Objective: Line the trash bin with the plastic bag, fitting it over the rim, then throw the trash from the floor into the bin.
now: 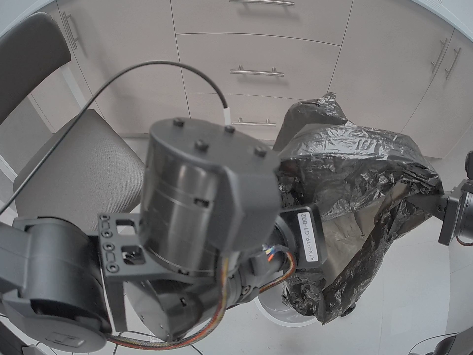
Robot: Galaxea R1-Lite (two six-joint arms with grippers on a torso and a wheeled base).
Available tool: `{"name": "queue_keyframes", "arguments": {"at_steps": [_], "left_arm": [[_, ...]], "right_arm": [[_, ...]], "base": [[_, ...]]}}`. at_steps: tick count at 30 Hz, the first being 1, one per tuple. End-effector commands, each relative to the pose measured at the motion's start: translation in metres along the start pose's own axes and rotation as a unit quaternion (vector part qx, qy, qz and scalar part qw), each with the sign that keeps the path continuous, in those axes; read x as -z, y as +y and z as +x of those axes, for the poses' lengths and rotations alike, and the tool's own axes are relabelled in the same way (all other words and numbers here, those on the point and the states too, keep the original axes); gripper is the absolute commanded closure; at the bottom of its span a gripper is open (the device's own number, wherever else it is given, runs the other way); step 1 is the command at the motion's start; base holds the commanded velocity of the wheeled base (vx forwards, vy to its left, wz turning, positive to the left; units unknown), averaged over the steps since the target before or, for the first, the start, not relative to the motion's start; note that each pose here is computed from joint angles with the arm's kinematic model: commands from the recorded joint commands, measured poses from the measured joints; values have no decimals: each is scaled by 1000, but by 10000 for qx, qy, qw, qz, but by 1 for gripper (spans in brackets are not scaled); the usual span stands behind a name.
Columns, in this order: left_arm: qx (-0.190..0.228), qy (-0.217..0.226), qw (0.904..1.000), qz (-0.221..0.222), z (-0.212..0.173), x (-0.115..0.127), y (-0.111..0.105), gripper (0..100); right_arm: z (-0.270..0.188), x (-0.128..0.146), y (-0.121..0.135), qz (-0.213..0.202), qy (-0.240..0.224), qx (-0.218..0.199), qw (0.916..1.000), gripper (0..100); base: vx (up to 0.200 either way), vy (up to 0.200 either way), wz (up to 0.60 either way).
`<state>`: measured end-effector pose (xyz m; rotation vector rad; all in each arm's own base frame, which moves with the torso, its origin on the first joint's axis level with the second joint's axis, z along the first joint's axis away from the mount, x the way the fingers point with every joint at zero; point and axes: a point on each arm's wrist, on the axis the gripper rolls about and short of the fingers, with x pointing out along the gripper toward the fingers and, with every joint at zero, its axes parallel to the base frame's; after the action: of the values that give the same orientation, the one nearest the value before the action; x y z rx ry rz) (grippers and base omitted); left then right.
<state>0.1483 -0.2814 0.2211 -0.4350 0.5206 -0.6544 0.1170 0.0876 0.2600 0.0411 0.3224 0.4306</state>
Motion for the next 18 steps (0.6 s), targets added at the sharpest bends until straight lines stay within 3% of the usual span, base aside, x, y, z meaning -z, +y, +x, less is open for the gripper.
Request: {"name": "queue_keyframes", "arguments": {"at_steps": [1,12,18], "left_arm": [[-108,149,9998,43,10,10,3,100],[-273,289,9992,-65,21,20,8,100],[-483,493,9976,12,25,33,19,100]], "right_arm": [[-5,3,-2,3,-27,12,10000,100],[-2,10,-2,-29,102,12,9999,100],[9,38,-3,-83,633,9,9980,100]], "base": [[0,0,0],[0,0,0],[0,0,0]]}}
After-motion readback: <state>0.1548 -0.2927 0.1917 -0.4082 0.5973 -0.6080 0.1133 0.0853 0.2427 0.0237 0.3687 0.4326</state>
